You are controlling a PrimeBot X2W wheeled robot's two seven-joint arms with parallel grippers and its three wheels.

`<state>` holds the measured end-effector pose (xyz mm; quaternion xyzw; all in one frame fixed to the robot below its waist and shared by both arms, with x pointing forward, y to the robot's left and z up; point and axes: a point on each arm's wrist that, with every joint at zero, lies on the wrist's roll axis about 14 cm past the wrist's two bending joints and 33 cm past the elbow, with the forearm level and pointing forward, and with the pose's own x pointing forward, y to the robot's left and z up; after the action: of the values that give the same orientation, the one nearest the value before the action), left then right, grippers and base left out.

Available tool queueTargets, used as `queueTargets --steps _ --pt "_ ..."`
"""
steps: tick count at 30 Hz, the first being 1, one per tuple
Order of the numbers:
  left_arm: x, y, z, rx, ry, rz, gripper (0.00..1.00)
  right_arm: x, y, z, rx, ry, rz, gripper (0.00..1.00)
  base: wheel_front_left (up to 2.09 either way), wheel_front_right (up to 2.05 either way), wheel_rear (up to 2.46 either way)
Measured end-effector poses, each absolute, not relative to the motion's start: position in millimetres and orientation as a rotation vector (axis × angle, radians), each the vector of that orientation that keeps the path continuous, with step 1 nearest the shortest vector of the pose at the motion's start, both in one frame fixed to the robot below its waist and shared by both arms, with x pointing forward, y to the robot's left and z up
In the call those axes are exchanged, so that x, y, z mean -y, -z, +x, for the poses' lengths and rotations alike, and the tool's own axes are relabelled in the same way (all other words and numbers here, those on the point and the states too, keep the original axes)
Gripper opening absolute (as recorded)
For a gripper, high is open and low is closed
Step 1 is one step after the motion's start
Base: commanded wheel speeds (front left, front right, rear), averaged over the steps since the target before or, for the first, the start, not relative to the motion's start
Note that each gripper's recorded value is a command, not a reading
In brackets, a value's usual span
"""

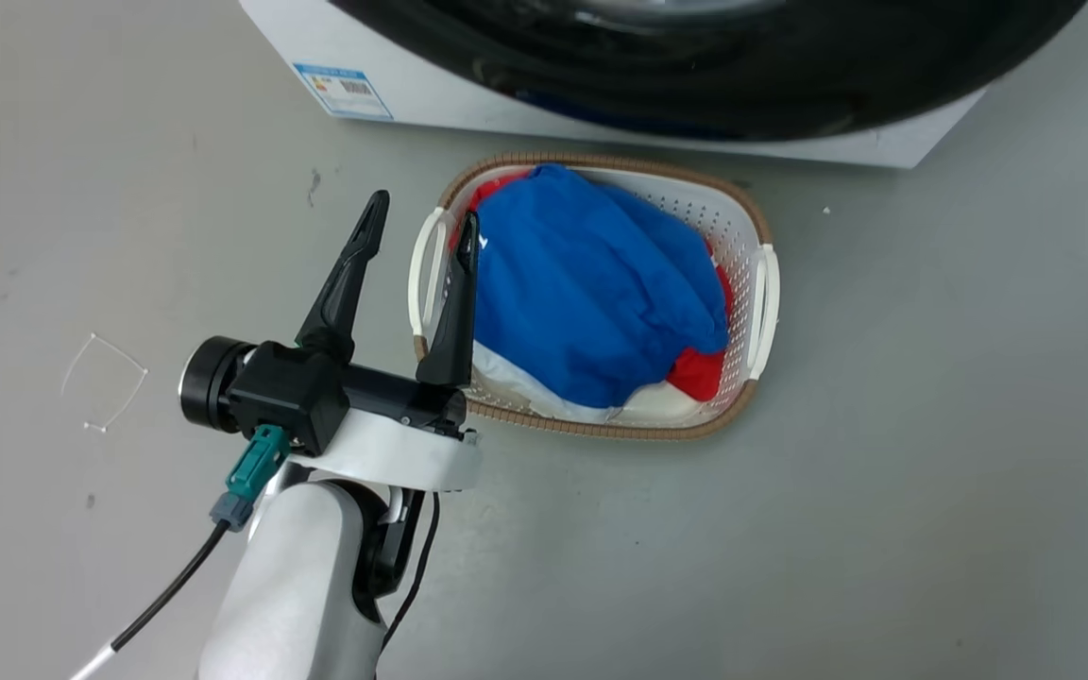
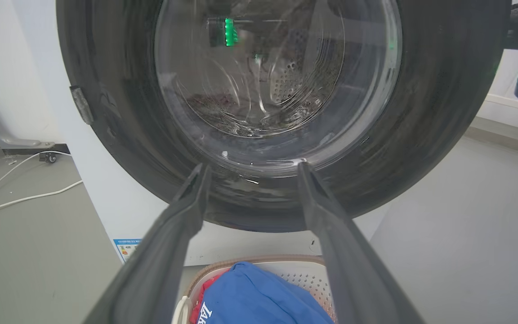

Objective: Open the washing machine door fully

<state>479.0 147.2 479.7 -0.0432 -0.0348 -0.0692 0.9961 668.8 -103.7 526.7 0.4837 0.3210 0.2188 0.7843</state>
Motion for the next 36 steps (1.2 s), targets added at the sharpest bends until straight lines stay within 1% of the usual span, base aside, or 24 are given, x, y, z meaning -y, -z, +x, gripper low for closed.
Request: queueTargets --steps 7,12,18,29,36 --pt "-143 -492 463 0.081 0.138 -0.111 1.00 84 -524 621 -0.833 -0.569 1.028 0.00 0.00 0.00 0.00" --pt "-141 -498 449 0.083 0.138 -0.121 1.00 74 -524 586 -0.897 -0.619 0.988 0.00 0.00 0.00 0.00" --pt "-138 -503 427 0.079 0.142 -0.126 1.00 47 -527 535 -0.973 -0.727 0.960 0.00 0.00 0.00 0.00" --pt "-135 -515 389 0.097 0.158 -0.124 1.00 -9 -543 445 -1.031 -0.941 0.924 0.00 0.00 0.00 0.00" --pt "-133 -516 375 0.098 0.165 -0.126 1.00 -34 -548 409 -1.031 -1.030 0.911 0.00 0.00 0.00 0.00"
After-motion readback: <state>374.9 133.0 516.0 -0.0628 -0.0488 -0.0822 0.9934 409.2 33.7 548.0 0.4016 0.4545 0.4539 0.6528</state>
